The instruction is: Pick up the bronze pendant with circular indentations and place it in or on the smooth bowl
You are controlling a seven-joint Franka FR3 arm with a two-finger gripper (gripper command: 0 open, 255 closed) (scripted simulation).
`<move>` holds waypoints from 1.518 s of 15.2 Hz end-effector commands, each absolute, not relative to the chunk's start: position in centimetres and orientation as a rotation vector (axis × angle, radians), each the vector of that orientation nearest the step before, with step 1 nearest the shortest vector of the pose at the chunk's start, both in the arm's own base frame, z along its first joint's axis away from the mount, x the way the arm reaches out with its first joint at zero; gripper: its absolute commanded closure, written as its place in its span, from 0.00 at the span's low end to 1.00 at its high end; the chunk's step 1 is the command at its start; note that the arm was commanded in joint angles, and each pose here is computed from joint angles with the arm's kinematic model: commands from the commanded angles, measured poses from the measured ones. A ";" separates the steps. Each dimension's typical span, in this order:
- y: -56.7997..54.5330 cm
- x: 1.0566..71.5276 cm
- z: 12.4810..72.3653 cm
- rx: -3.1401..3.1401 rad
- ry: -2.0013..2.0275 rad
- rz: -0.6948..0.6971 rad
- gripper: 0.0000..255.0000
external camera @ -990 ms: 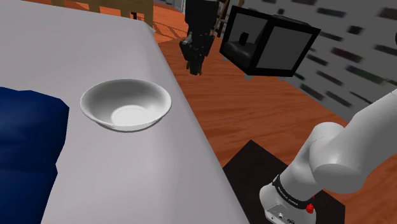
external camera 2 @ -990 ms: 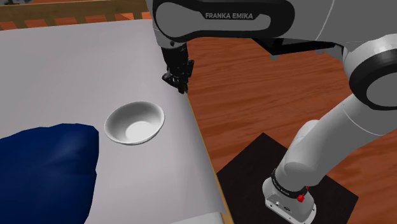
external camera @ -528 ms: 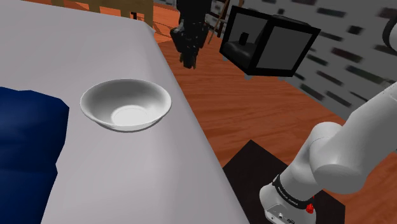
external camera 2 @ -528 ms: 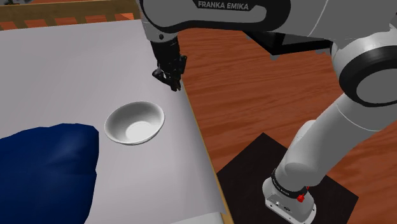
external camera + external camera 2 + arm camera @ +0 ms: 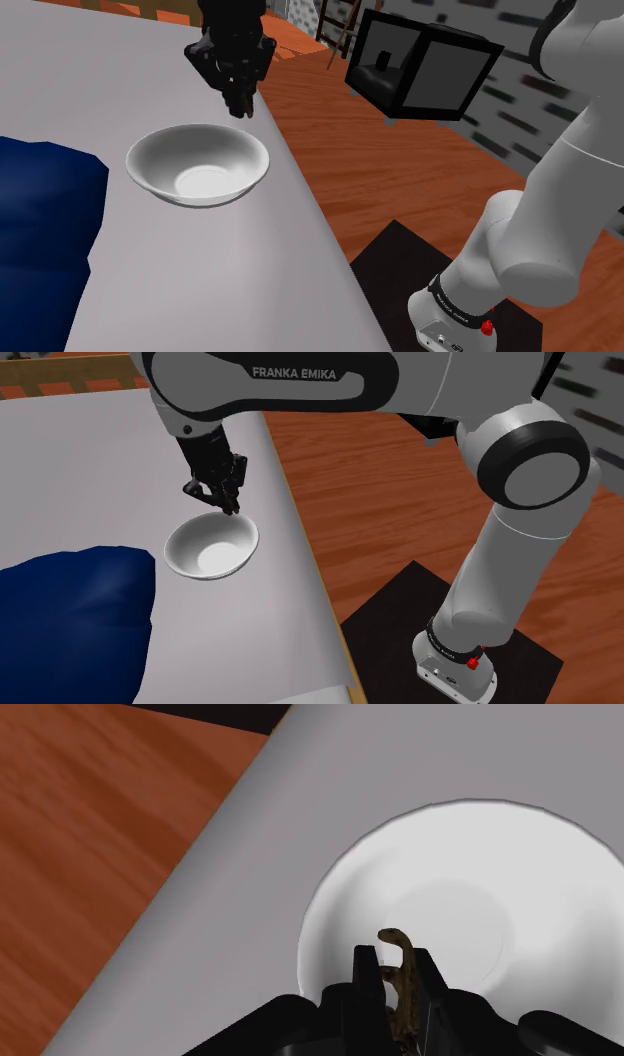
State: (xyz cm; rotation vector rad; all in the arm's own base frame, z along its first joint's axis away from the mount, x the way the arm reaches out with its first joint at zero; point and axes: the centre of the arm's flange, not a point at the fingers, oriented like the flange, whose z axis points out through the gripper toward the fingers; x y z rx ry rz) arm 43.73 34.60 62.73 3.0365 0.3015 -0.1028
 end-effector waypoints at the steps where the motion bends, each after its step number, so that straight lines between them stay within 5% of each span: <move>1: 37.1 43.9 62.7 3.037 0.298 -0.103 1.00; 20: 37.1 43.9 56.4 3.037 0.298 -0.103 1.00; 21: 37.1 43.9 56.4 3.037 0.298 -0.103 0.00; 23: 37.1 43.9 56.4 3.037 0.298 -0.103 0.00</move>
